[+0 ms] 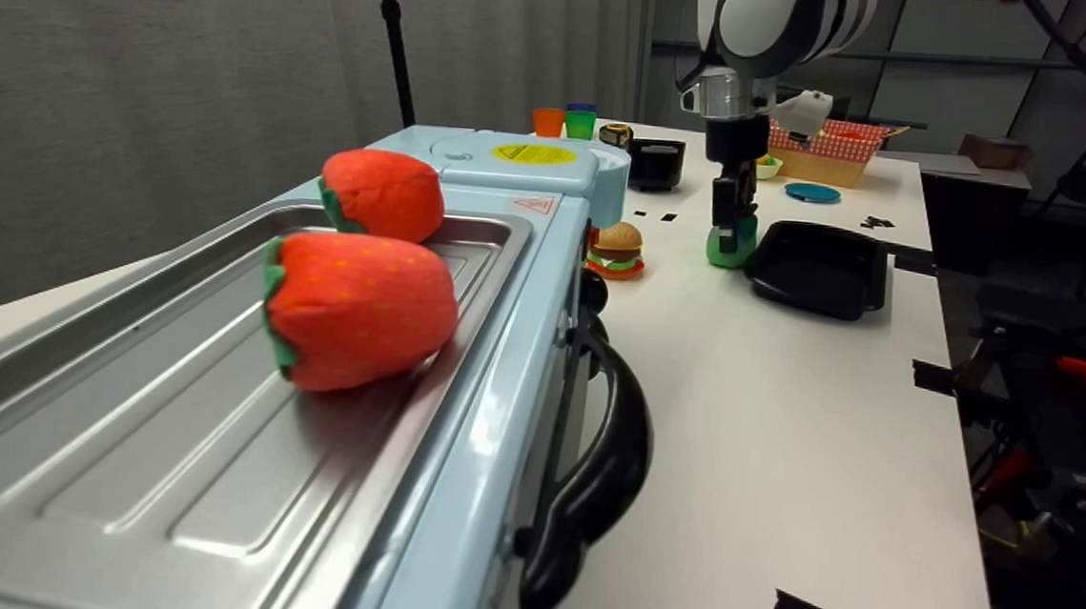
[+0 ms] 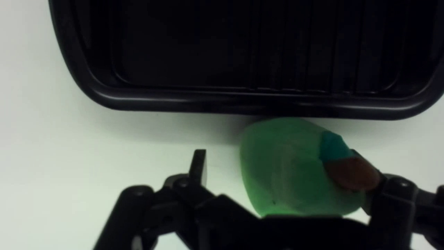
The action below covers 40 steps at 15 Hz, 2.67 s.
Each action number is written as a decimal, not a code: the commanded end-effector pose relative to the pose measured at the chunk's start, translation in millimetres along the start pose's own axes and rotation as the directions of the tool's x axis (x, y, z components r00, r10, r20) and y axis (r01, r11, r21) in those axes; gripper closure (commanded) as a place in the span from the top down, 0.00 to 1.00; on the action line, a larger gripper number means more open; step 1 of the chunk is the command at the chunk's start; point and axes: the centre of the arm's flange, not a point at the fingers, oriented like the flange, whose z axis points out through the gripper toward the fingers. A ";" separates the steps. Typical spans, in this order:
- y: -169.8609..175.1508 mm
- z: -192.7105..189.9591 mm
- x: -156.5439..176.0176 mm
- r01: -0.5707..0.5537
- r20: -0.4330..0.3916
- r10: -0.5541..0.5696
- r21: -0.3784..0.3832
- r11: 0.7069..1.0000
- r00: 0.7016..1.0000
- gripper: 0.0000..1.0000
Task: Put the green pear in the coffeemaker chamber
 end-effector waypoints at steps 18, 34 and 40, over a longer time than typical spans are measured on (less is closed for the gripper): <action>-84.9 -139.3 -56.9 0.094 -0.061 -0.094 -0.002 0.996 0.994 0.05; -217.3 -279.6 -25.9 0.319 -0.208 -0.355 -0.189 0.929 0.911 0.05; -227.5 -273.8 16.0 0.361 -0.214 -0.395 -0.181 0.915 0.894 0.05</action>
